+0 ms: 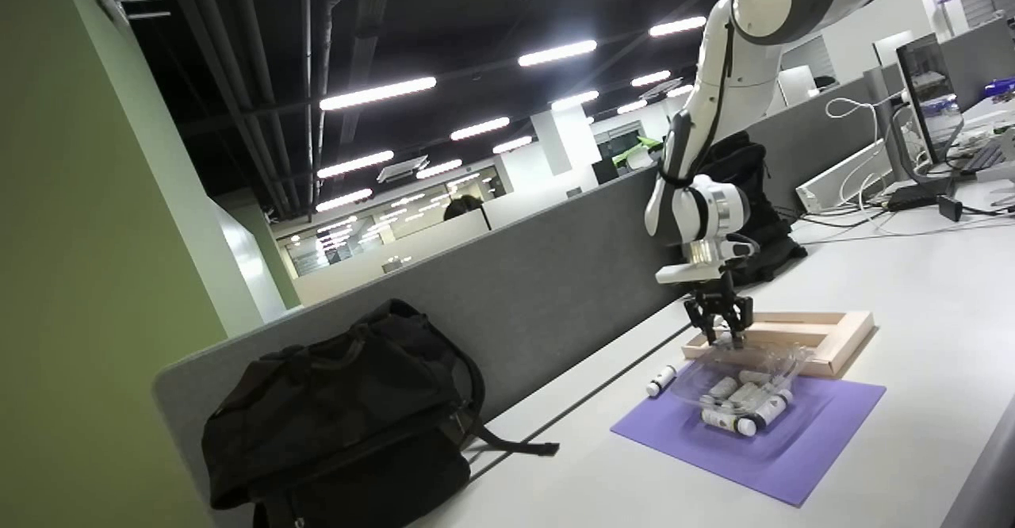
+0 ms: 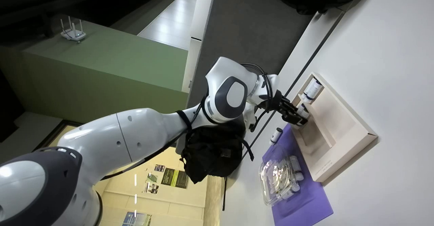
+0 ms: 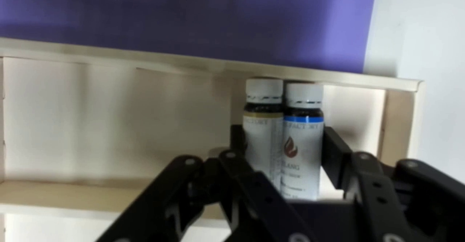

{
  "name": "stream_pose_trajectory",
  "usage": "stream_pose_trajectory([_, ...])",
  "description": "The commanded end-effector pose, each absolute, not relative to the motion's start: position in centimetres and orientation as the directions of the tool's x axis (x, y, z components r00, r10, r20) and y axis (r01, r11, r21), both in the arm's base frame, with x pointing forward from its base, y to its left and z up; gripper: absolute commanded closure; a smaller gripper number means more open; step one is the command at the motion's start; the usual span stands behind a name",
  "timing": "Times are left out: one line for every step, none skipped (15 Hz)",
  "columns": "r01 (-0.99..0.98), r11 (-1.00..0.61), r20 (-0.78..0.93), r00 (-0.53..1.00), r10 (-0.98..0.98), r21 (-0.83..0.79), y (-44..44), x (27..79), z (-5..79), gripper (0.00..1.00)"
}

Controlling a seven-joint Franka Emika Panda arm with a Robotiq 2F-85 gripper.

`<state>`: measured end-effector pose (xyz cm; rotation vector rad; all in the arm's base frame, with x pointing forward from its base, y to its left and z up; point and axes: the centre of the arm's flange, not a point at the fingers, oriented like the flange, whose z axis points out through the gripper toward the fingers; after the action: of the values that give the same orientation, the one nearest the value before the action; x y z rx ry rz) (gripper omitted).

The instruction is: Remove all the bottles on the tray

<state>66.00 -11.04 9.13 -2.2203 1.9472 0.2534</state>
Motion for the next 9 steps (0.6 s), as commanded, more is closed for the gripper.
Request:
stream_pose_trajectory([-0.994,-0.113,-0.239,0.109,-0.965,0.002,-11.1,66.2,9.4,0.66])
stream_pose_trajectory([-0.993,-0.115,-0.24,0.111,-0.964,0.003,-11.0,66.2,9.6,0.66])
stream_pose_trajectory([-0.993,-0.12,-0.245,0.116,-0.962,0.002,-10.9,66.0,10.1,0.66])
stream_pose_trajectory([-0.992,-0.126,-0.249,0.123,-0.961,-0.004,-10.8,65.8,10.8,0.66])
stream_pose_trajectory([-0.991,-0.134,-0.256,0.132,-0.958,-0.01,-10.7,65.5,11.6,0.66])
stream_pose_trajectory([-0.989,-0.145,-0.273,0.146,-0.951,-0.022,-10.7,65.1,13.1,0.66])
stream_pose_trajectory([-0.987,-0.155,-0.285,0.157,-0.946,-0.031,-10.6,64.9,14.3,0.66])
stream_pose_trajectory([-0.985,-0.164,-0.29,0.172,-0.941,-0.051,-10.5,64.6,15.6,0.66])
stream_pose_trajectory([-0.983,-0.172,-0.292,0.183,-0.939,-0.065,-10.3,64.4,16.6,0.66])
